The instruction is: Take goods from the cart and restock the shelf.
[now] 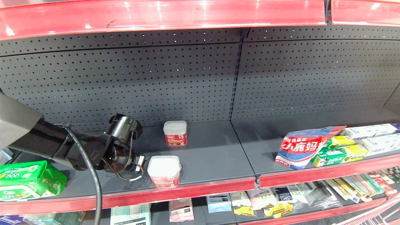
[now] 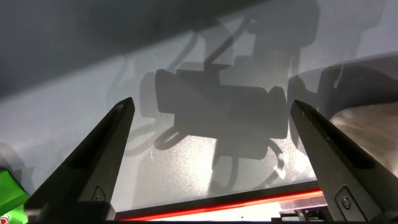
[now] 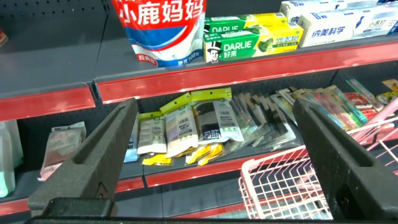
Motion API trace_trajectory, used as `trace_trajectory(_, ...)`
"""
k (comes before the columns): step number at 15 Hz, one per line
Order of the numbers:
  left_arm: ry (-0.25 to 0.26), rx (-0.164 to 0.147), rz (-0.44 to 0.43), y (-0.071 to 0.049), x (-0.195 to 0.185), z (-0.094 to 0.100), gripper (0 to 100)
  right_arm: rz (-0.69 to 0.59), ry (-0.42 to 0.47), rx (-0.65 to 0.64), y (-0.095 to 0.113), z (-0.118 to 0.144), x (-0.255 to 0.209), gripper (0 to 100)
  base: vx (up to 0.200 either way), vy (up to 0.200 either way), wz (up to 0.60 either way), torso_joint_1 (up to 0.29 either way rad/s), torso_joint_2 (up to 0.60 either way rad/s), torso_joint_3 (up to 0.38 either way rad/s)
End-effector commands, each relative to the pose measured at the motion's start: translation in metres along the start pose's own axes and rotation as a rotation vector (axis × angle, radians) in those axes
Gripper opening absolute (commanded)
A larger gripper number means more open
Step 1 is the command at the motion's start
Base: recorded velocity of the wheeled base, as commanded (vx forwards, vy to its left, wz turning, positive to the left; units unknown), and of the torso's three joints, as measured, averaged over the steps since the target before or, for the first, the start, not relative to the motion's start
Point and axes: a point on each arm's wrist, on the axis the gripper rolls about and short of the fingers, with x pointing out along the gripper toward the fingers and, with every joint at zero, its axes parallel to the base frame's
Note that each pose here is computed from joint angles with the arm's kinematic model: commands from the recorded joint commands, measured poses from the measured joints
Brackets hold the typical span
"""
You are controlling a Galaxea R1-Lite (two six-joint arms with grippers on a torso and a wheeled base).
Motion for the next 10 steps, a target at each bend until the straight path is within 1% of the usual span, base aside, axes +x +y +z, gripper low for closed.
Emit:
trace_trajectory(1, 0.001, 0.0, 0.0, -0.0001, -0.0002, -0.0004, 100, 0.0, 0.001, 0.0, 0.0, 0.0001, 0.0001, 100, 0.0, 0.0, 0.0, 0.0, 0.0, 0.0)
trace_trajectory(10, 0.004, 0.002, -0.001, -0.0007, 0.0002, -0.001, 100, 0.0, 0.001, 0.0, 0.0, 0.0001, 0.0001, 100, 0.0, 0.0, 0.0, 0.0, 0.0, 0.0)
